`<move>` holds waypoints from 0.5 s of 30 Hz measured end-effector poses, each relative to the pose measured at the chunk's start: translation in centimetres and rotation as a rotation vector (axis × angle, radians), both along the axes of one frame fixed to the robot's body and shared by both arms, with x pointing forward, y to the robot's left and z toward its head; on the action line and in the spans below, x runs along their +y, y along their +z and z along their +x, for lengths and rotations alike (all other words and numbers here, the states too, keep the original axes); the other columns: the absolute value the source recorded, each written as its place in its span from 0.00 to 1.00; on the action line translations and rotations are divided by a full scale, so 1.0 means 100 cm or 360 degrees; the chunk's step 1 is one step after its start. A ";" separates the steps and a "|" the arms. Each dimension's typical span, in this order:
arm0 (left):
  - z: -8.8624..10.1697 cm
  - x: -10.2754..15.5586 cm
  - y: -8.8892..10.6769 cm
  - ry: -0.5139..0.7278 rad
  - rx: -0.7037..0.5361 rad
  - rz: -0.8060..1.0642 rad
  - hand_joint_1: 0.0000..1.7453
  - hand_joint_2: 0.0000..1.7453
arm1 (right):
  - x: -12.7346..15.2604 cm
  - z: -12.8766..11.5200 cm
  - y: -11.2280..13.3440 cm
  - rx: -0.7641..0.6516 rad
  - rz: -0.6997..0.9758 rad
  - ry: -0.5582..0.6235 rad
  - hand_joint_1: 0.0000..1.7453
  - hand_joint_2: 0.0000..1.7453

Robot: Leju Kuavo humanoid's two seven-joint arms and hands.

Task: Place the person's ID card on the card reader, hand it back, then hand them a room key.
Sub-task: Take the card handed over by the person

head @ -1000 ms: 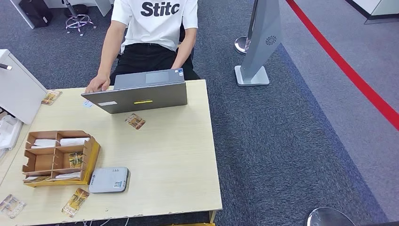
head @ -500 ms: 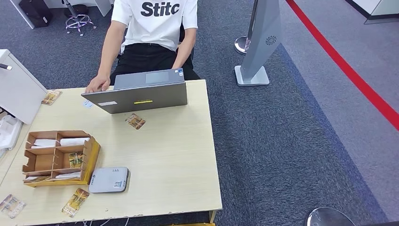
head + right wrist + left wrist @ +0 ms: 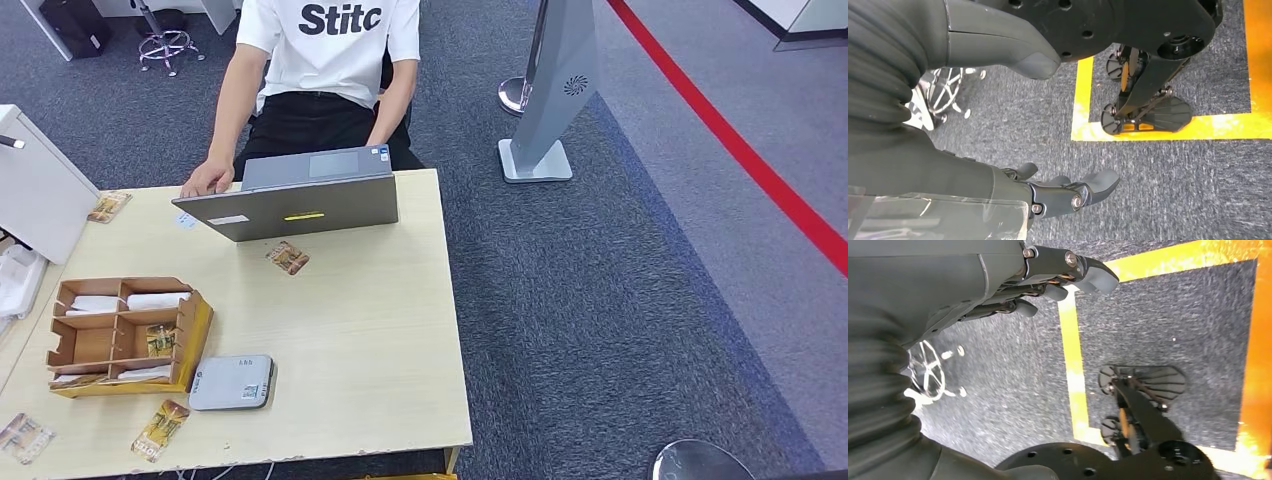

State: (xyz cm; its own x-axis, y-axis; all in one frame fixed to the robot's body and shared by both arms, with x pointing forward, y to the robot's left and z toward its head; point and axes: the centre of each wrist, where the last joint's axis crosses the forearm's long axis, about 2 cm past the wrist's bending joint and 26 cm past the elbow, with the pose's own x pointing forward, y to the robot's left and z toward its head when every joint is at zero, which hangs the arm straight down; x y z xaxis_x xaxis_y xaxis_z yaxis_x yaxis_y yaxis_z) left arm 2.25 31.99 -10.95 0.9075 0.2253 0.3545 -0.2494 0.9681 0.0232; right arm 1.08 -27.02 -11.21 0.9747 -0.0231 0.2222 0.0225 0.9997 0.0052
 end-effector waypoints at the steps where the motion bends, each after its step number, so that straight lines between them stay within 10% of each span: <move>1: 0.000 0.000 0.000 0.0031 -0.0009 0.0000 0.00 1.00 | 0.001 0.000 0.000 0.0003 -0.0002 -0.0004 0.00 0.50; 3: 0.001 0.000 0.000 0.0116 -0.0030 -0.0007 0.00 1.00 | 0.004 0.001 0.000 0.0009 -0.0008 -0.0012 0.00 0.00; 7: 0.007 -0.002 0.001 0.0355 -0.0101 -0.0051 0.00 1.00 | 0.007 0.003 0.000 0.0023 -0.0025 -0.0022 0.00 1.00; 15: 0.028 0.006 0.010 0.0872 -0.0328 -0.0092 0.00 1.00 | 0.012 0.005 0.000 0.0050 -0.0065 -0.0014 0.00 1.00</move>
